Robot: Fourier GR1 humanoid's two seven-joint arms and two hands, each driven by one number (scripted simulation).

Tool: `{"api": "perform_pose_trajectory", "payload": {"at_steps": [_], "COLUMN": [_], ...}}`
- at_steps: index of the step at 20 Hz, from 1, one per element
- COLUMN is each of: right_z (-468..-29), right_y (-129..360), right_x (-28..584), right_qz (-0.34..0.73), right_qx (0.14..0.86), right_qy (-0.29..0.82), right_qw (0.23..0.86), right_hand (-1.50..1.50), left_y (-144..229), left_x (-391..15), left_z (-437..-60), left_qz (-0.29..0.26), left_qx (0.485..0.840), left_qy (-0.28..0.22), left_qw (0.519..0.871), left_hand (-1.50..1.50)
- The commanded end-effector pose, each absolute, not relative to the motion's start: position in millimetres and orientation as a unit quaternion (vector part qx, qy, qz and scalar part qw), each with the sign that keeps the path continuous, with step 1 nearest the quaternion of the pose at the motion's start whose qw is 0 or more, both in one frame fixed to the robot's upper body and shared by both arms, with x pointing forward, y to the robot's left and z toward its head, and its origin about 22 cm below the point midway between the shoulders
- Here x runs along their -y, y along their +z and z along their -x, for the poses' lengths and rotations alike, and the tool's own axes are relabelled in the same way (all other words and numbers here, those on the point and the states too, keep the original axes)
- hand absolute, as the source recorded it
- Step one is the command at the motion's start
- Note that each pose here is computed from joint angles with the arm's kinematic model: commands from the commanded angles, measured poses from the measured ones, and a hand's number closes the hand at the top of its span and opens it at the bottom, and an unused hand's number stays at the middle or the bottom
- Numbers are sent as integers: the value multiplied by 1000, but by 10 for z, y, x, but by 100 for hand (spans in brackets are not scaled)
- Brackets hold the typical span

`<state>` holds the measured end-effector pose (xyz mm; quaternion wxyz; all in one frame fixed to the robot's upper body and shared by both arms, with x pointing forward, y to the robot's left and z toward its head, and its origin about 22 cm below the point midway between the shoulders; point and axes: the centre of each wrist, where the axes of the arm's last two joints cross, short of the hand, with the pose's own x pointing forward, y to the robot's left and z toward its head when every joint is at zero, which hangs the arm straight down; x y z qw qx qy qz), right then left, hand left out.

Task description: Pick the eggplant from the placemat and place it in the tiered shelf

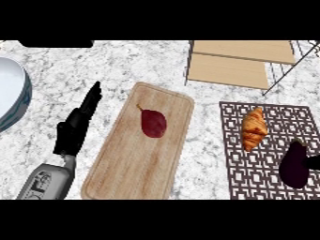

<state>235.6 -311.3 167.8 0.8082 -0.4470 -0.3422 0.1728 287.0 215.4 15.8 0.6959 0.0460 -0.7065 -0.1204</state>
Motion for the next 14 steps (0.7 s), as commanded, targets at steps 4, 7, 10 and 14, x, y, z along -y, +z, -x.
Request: {"api": "perform_pose_trajectory", "payload": {"at_steps": [4, 7, 10, 14], "right_z": [-2539, -2626, -2619, -2569], "right_y": [1589, 1583, 1263, 1471], "right_x": [3102, 2901, 2878, 2921], "right_qz": [459, 460, 455, 459], "right_qx": [267, 265, 257, 248], "right_qy": [125, 117, 123, 121], "right_qw": [838, 839, 844, 844], "right_hand": [-150, -150, -150, -150], "left_y": [84, 111, 120, -89], "left_x": [-2183, -2231, -2245, -2249], "left_z": [-2827, -2819, -2843, -2726], "left_qz": [-39, -51, -40, -55], "left_qx": [704, 708, 707, 706], "left_qy": [-112, -125, -118, -114], "left_qw": [700, 693, 697, 697], "left_hand": [0, 0, 0, 0]}}
